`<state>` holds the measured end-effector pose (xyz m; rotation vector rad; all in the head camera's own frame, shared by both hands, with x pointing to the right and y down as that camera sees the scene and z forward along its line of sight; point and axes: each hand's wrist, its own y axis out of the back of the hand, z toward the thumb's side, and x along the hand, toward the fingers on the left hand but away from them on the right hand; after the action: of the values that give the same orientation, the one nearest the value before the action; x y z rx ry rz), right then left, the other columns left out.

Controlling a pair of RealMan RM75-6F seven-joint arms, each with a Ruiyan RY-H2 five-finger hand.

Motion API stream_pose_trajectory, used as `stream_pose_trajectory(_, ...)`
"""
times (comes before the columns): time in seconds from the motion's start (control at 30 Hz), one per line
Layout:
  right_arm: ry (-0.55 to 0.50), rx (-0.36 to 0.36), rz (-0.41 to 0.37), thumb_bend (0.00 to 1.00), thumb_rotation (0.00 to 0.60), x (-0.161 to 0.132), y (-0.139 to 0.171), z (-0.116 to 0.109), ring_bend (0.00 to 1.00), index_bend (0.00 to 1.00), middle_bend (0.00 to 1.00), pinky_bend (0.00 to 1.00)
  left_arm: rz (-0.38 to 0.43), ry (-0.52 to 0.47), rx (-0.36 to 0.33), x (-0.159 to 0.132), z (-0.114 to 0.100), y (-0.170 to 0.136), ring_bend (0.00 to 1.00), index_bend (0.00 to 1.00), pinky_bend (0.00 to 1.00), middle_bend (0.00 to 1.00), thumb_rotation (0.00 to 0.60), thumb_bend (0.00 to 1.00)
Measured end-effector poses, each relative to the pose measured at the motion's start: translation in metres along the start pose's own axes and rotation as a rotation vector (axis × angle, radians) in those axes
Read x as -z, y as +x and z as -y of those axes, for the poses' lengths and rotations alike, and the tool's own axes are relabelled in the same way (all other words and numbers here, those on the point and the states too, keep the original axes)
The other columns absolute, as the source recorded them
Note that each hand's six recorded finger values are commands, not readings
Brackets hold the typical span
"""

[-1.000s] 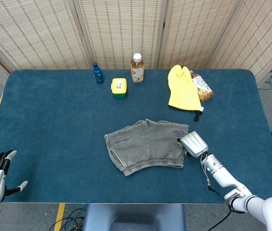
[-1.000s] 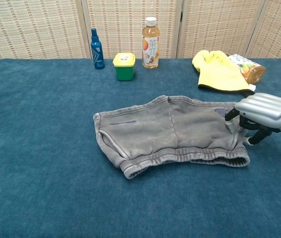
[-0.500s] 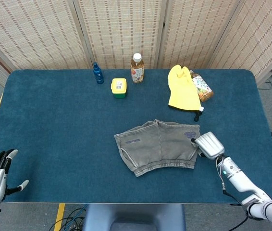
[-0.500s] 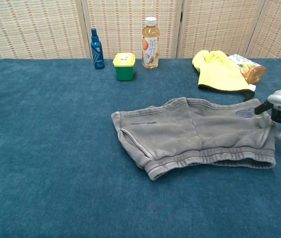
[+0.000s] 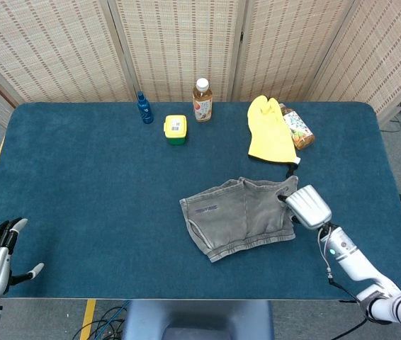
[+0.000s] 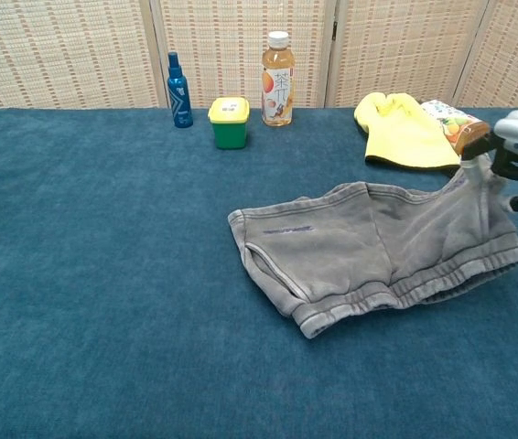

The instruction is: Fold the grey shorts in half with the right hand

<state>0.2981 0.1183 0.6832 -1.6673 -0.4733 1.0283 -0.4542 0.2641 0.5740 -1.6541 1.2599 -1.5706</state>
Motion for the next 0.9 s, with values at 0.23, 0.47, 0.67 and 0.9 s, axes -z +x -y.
stream_pose_trajectory(0.23,-0.036,0.08,-0.137,0.51,0.6,-0.051,-0.038,-0.013,1.0,0.63,1.0,1.0,-0.026,-0.001,-0.003,0.013,-0.001,-0.004,0.06,0.14,0.28,0.12,0.6,0.17)
stream_pose_trajectory(0.47,-0.071,0.116,-0.257,0.49,0.6,-0.101,-0.068,-0.021,1.0,0.63,1.0,1.0,-0.048,0.0,-0.002,0.022,-0.001,-0.009,0.06,0.14,0.28,0.12,0.6,0.17)
stream_pose_trajectory(0.67,-0.096,0.115,-0.321,0.49,0.6,-0.134,-0.081,-0.02,1.0,0.63,1.0,1.0,-0.059,-0.001,0.0,0.027,0.0,-0.01,0.06,0.14,0.28,0.12,0.6,0.17)
stream_pose_trajectory(0.9,-0.107,0.097,-0.372,0.49,0.6,-0.163,-0.09,-0.015,1.0,0.63,1.0,1.0,-0.065,0.001,0.002,0.03,0.0,-0.011,0.06,0.14,0.28,0.12,0.6,0.17)
